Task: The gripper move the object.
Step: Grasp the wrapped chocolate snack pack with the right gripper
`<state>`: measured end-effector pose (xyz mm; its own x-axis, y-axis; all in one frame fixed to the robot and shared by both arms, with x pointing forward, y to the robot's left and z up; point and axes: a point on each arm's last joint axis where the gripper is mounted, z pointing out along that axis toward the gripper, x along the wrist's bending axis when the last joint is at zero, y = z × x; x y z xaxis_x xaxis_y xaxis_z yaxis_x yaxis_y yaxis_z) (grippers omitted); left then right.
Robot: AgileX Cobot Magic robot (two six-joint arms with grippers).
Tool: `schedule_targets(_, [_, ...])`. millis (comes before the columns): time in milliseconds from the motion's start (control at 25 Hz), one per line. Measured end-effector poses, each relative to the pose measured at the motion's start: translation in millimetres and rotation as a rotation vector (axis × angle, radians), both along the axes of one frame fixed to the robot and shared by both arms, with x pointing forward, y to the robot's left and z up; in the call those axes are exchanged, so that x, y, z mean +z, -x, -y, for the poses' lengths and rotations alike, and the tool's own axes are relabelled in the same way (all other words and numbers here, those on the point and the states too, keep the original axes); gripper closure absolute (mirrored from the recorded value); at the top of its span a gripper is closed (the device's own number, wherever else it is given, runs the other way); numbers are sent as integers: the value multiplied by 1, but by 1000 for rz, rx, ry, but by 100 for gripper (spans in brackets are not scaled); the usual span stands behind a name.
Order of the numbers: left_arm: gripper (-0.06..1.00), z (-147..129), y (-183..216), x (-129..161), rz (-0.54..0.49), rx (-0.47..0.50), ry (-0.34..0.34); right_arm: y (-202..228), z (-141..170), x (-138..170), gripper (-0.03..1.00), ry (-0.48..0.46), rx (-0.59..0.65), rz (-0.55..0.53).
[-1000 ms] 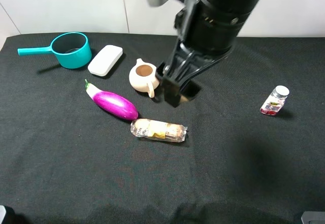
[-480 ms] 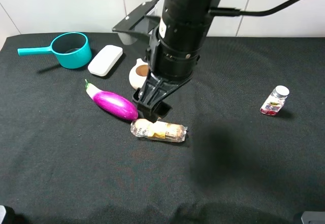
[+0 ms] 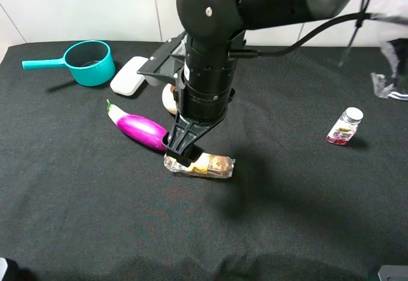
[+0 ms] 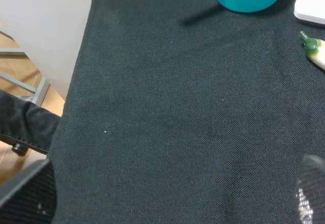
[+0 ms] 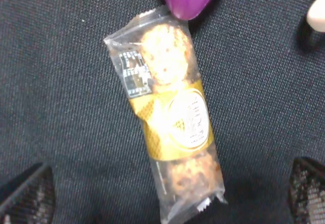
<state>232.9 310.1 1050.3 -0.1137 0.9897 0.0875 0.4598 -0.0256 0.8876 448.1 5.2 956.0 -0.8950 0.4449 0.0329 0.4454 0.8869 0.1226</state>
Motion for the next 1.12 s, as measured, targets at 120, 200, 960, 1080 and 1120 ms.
schedule_targets(120, [-5,0,0,0,0,0,0,-2,-2,-9,27,9,2,-5])
schedule_targets(200, [-5,0,0,0,0,0,0,-2,-4,-14,27,7,3,-3])
schedule_targets(960, [-5,0,0,0,0,0,0,2,-18,-47,27,26,46,0])
schedule_targets(1080, [-5,0,0,0,0,0,0,1,-18,-49,27,30,53,10])
schedule_targets(1120, [-5,0,0,0,0,0,0,1,-18,-49,27,31,56,14])
